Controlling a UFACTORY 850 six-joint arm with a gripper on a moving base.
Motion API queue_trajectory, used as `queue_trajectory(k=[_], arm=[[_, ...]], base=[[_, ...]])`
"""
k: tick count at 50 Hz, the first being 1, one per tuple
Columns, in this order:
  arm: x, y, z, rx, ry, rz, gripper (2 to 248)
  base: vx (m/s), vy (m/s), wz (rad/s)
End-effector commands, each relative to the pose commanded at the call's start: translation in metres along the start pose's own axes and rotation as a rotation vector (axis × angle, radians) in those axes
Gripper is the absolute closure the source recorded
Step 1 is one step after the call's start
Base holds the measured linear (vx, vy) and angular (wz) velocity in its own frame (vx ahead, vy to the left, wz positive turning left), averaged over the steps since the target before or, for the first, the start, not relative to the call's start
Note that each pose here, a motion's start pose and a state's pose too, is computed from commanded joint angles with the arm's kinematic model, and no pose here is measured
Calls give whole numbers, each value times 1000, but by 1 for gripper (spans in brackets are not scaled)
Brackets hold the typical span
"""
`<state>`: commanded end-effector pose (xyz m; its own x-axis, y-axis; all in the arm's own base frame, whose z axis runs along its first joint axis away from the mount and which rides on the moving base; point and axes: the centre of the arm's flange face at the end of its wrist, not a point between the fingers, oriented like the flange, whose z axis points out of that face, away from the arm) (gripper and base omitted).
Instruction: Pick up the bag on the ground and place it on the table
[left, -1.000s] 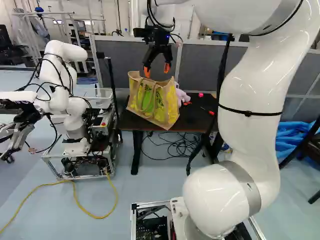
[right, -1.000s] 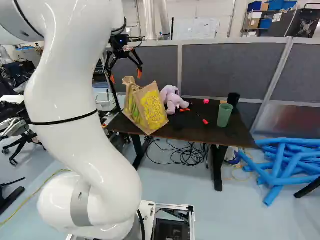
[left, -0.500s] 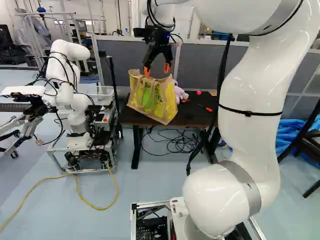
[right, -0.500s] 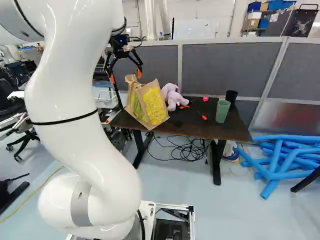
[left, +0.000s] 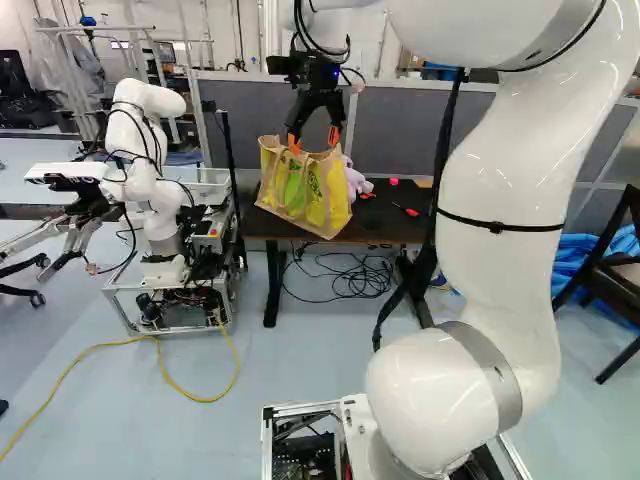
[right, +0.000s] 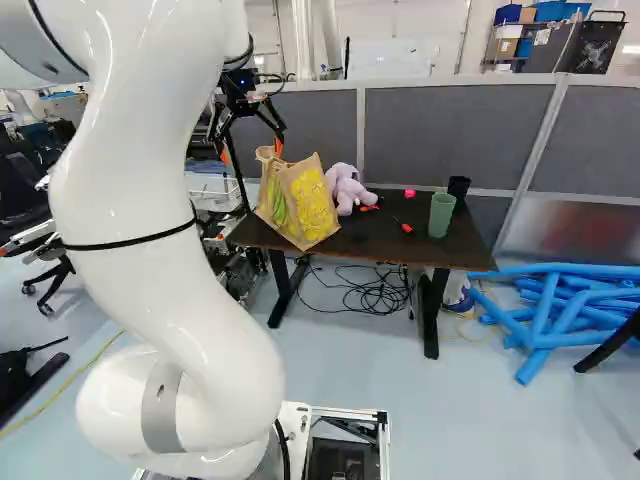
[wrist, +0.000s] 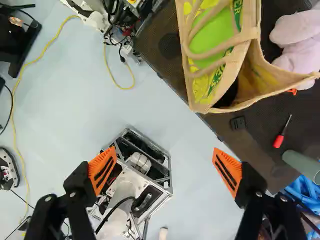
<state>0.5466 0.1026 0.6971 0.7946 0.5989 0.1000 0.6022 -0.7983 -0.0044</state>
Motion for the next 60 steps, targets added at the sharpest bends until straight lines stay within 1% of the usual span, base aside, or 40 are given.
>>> queue_trajectory(k=[26, 60], arm=[[0, 0, 0, 0, 0, 0, 3], [0, 0, 1, -1, 2, 1, 3]], base=[[-86, -2, 5], [-7, 0, 0]])
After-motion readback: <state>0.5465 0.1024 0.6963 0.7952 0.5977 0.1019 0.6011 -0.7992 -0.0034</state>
